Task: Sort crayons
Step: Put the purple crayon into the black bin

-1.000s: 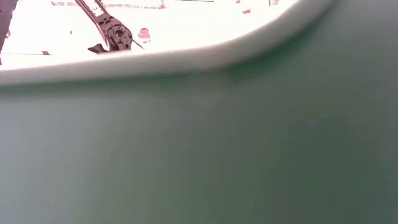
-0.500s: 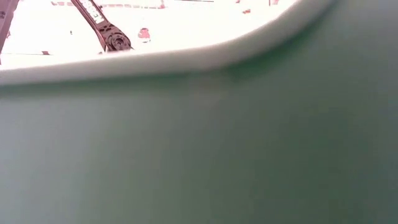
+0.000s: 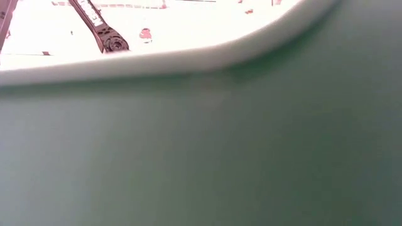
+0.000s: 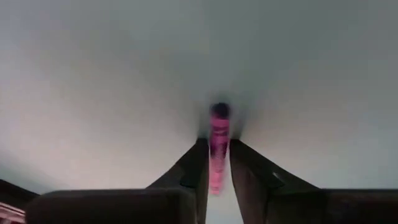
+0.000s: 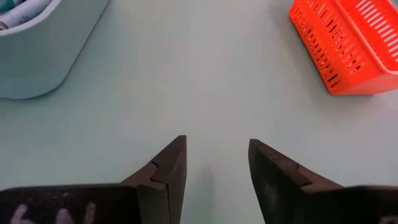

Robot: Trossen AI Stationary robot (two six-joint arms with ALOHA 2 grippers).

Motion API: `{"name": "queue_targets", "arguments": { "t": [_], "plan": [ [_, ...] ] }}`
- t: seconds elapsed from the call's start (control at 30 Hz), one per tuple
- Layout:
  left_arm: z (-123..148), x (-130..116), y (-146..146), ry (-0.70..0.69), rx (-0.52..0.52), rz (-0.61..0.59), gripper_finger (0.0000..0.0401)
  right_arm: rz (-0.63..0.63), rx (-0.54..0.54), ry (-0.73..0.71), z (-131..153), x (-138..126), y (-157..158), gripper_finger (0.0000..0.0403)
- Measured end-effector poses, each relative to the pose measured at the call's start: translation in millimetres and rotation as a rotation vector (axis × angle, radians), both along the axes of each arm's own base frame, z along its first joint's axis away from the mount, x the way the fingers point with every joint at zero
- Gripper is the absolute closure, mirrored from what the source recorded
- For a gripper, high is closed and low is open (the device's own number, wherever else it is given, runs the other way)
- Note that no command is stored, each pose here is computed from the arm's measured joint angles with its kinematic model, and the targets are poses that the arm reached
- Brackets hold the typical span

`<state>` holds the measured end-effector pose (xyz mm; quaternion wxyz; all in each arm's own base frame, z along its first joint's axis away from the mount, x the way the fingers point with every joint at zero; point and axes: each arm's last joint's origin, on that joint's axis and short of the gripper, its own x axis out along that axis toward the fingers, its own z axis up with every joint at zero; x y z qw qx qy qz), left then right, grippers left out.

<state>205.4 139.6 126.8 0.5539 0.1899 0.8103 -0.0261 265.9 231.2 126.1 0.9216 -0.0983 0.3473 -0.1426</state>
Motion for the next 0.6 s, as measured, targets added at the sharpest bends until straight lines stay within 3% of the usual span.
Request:
{"name": "queue_targets", "arguments": {
  "t": [0.27,0.6],
  "plan": [
    [-8.5,-9.5,-6.1,0.031,-0.020,-0.006,0.0387,0.001,-0.002,0.001,0.0,0.0,0.0,0.0234],
    [-2.2,5.1,-10.9,0.010,0.021,-0.024,0.0399,-0.003,-0.003,0.000,0.2,2.0,-1.8,0.0234]
  ]
}}
